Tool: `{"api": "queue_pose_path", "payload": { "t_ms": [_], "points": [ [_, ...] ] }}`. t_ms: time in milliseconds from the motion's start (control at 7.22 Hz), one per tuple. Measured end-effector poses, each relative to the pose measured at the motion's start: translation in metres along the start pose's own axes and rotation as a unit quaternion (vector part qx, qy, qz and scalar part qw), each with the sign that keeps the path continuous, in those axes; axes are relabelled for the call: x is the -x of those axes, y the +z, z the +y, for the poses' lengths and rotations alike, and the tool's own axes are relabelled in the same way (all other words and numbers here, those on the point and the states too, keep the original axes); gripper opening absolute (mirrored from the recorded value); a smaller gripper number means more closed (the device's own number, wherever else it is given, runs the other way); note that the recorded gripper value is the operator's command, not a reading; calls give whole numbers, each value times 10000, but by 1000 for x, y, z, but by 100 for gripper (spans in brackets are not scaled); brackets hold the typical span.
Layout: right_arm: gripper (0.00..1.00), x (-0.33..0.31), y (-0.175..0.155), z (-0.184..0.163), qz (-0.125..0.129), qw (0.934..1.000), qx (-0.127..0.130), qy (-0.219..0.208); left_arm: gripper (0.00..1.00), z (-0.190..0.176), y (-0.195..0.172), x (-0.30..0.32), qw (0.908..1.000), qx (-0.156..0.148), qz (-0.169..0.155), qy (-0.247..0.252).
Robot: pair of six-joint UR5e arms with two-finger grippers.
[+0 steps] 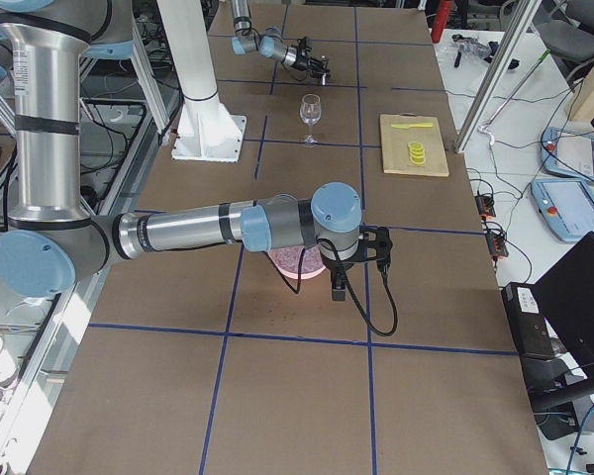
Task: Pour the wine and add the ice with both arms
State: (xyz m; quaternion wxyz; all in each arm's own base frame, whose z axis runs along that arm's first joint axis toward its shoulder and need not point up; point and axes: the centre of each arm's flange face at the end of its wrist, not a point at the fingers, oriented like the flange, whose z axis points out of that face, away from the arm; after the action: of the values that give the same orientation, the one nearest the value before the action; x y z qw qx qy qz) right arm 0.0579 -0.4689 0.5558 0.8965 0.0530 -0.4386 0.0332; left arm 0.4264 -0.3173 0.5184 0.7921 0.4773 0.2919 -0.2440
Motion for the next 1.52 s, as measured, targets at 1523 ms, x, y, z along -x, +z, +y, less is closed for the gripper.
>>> {"api": "queue_pose_path", "payload": {
  "t_ms": [1523],
  "points": [
    [100, 92, 17, 5, 23, 9996, 158, 234, 0, -141, -22, -87, 9952, -692, 483, 491]
  ]
}}
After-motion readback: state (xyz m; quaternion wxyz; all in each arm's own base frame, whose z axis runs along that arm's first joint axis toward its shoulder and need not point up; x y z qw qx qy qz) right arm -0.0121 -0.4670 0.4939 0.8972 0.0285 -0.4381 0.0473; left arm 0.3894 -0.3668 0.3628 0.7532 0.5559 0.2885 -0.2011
